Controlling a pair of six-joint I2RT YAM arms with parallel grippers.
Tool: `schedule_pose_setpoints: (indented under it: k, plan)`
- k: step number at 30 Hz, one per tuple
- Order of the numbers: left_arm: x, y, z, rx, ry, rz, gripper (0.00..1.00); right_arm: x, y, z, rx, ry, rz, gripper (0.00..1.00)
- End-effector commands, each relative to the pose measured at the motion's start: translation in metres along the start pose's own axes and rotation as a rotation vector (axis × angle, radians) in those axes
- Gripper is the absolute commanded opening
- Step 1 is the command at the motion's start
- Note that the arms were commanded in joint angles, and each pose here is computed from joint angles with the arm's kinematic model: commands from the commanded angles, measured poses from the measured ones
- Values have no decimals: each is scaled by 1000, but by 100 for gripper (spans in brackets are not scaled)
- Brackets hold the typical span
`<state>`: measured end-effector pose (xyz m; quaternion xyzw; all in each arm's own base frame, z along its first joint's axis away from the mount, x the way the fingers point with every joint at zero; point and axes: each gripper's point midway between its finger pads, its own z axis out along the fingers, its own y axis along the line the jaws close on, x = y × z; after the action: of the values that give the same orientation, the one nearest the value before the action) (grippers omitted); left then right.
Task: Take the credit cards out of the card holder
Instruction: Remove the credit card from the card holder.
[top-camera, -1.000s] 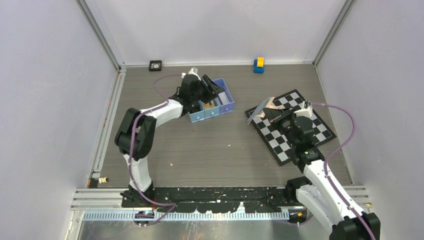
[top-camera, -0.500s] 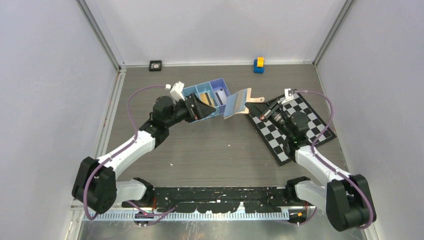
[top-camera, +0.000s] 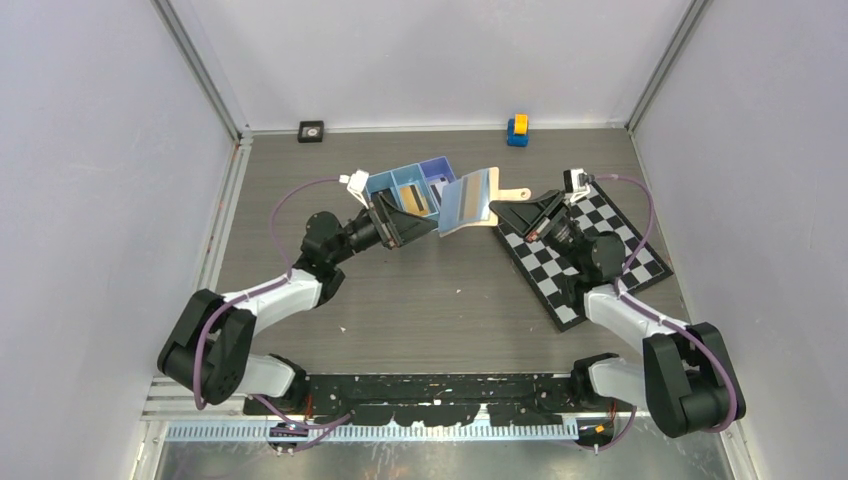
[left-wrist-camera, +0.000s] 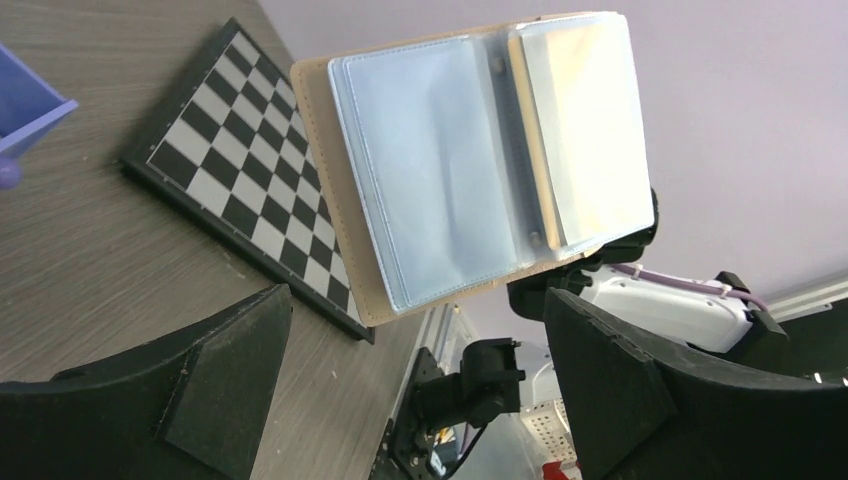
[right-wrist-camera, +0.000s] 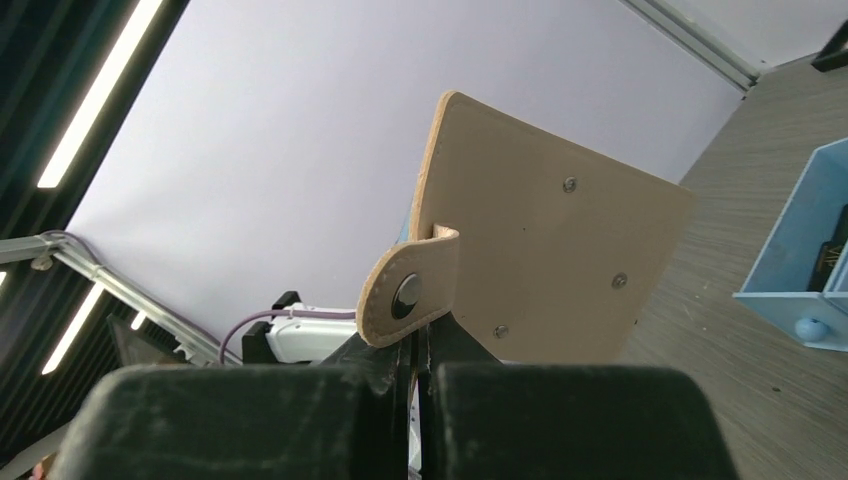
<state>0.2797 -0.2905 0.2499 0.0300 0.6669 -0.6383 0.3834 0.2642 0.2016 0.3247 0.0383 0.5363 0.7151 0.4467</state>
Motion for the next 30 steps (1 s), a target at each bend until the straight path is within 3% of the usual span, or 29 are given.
schedule_pose_setpoints:
  k: [1, 10, 18, 30]
  plan:
    - [-18, -34, -4, 132, -77, 36, 100, -2, 46, 0, -143, 5, -46, 1]
    - [-19, -12, 2, 63, -98, -70, 100, -4, 58, 0, -167, -7, -23, 1]
    - [-8, -19, 24, 232, -23, -251, 98, 6, 56, 7, -173, 15, -3, 1]
    - [-11, -31, 15, 250, -60, -245, 98, 19, 48, 15, -161, 43, -6, 1]
